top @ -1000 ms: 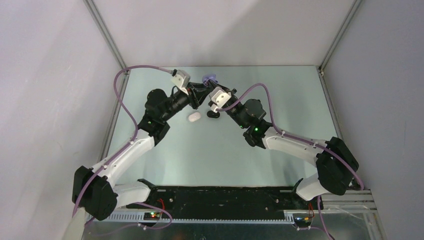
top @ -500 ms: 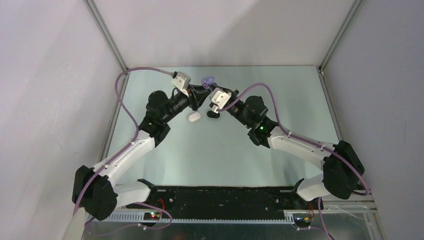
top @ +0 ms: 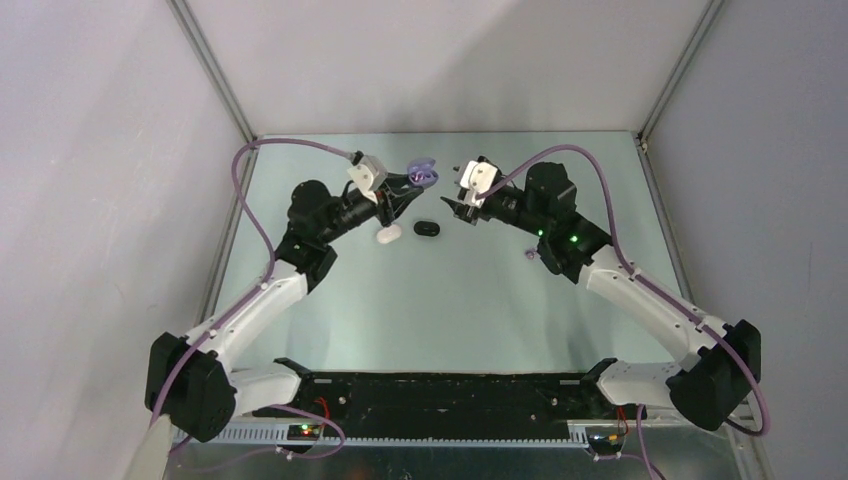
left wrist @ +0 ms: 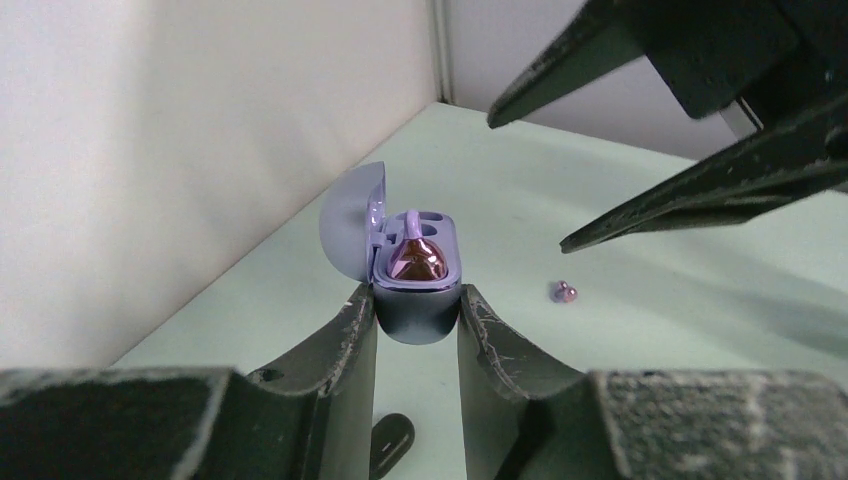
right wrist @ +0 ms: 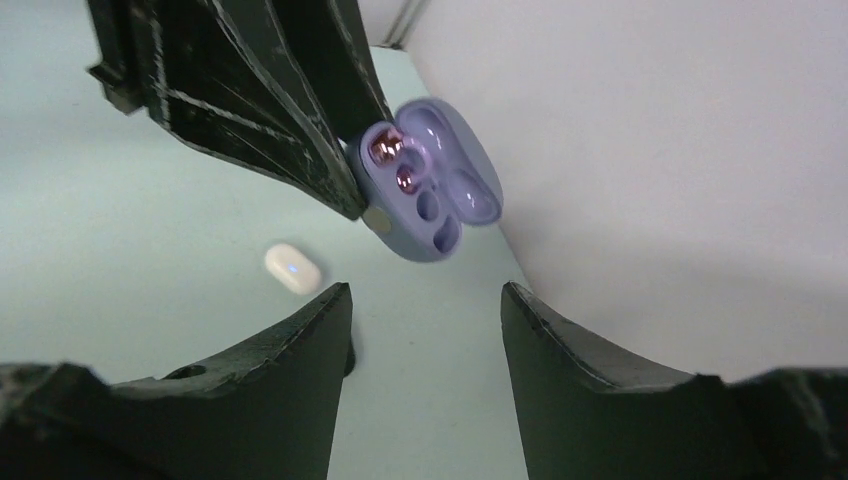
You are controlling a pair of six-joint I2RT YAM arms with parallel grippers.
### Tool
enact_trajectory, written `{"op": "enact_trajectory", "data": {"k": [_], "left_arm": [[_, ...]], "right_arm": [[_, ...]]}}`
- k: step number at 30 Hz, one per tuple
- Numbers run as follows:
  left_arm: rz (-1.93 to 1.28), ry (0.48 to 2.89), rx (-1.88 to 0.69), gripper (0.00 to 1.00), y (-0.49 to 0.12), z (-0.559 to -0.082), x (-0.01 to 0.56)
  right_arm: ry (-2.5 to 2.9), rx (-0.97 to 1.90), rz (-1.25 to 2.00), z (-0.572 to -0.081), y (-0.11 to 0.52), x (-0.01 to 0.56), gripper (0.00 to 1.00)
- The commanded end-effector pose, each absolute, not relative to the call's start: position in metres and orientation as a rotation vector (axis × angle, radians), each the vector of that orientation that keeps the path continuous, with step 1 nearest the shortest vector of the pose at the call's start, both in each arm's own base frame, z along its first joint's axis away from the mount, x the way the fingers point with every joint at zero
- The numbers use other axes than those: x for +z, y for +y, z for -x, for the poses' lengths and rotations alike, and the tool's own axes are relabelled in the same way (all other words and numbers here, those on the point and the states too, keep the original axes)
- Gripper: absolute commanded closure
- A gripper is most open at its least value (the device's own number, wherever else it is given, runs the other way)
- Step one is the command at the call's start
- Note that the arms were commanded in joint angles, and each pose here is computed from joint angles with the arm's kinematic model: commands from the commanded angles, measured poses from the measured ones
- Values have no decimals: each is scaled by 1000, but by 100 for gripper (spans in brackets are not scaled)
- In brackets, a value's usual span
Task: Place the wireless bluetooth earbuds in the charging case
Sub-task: Place the earbud in the charging case.
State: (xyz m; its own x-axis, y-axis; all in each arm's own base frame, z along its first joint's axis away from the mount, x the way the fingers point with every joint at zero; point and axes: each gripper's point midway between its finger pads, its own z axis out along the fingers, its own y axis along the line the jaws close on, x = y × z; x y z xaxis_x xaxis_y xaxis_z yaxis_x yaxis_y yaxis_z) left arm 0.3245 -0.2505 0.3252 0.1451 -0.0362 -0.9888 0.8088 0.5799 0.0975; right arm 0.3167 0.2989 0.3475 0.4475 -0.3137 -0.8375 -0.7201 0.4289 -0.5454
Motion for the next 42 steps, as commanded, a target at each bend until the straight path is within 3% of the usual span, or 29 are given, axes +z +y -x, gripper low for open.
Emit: {"op": "enact_trajectory", "data": {"k": [1, 16, 27, 36, 42], "left_arm": [[-939, 1210, -693, 100, -259, -311, 321], [-1059, 1210, -674, 100, -262, -306, 316], [-1059, 1210, -684, 100, -262, -303, 320], [-1030, 1245, -703, 100, -262, -306, 320], [-1042, 1248, -712, 100, -264, -306, 319]], "right_arm": [[1140, 447, 1233, -291, 305, 351, 38], [1057, 449, 1365, -275, 326, 341, 42], [1061, 389, 1339, -285, 338, 339, 36], [1046, 364, 1326, -284, 333, 347, 40], [1060, 338, 1301, -291, 332, 348, 34]]}}
